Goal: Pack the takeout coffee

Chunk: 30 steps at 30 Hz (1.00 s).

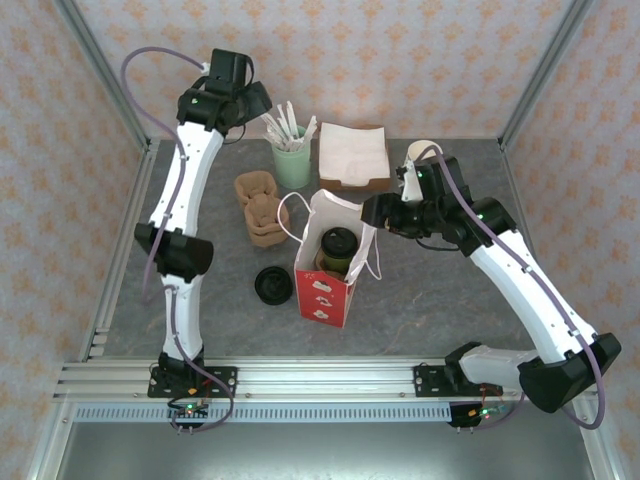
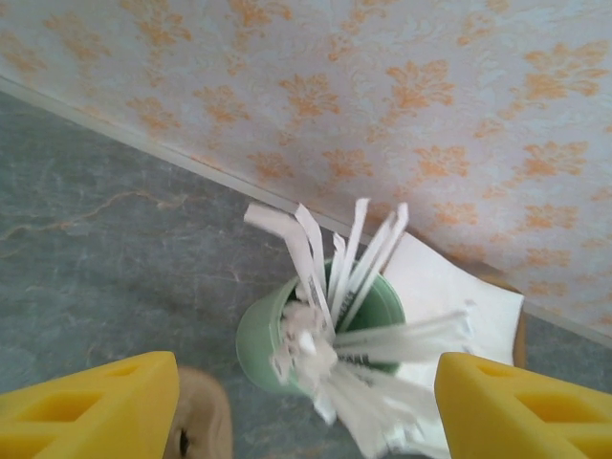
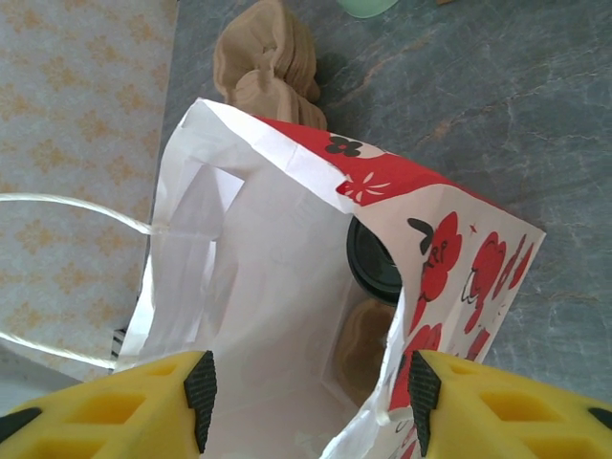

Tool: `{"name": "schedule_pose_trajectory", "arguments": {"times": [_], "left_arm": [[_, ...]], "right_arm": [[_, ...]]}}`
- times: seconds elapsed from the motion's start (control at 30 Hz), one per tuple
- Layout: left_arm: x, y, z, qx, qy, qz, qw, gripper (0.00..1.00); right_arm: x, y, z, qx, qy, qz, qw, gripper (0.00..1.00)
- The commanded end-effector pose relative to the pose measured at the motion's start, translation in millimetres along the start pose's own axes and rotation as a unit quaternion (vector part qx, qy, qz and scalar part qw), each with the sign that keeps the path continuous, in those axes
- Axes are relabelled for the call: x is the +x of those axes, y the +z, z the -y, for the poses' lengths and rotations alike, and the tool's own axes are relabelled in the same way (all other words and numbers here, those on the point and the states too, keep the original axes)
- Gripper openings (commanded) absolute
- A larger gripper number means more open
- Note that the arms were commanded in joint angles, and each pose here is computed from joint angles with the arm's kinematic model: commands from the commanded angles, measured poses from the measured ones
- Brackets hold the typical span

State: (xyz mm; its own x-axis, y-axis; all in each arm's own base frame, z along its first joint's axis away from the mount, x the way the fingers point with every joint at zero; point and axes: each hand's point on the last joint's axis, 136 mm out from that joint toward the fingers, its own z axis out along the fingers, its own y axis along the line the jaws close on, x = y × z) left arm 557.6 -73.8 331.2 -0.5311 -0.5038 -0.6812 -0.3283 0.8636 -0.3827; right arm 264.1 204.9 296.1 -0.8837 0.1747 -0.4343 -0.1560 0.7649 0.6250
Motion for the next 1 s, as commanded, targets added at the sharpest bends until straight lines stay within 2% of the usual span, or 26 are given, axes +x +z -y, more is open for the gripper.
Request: {"name": "schedule_pose_trajectory", "arguments": {"times": [0.0,0.13,0.33,0.6,0.67,0.83,0.97], "left_arm": [[-20,14,-7,0.012,-0.033,0.018,0.999,0.71],[-24,42,-20,0.002,-0.052,0.024,0.998,0.7],[-27,67,-4,0.05,-0.05,0.029,0.997,0.6],[-33,70,15,0.099,-0.056,0.036,0.993,0.49],[-34,70,15,0.099,-0.057,0.037,0.993,0.42],[-34,66,12,0.092,-0.048,0.036,0.994,0.34],[-37,59,14,0.094,-0.04,0.04,0.994,0.2]], "right_arm": [[-3,-10,3,0.021,-0.011,0.013,1.0,0.58],[-5,-9,6,0.03,-0.014,0.017,0.999,0.58],[-9,-7,6,0.035,-0.019,0.02,0.999,0.58],[-9,-10,8,0.038,-0.025,0.026,0.999,0.58],[-8,-11,9,0.04,-0.025,0.03,0.998,0.58],[-10,-20,12,0.045,-0.028,0.051,0.997,0.58],[-15,-26,12,0.051,-0.03,0.066,0.996,0.58]]}}
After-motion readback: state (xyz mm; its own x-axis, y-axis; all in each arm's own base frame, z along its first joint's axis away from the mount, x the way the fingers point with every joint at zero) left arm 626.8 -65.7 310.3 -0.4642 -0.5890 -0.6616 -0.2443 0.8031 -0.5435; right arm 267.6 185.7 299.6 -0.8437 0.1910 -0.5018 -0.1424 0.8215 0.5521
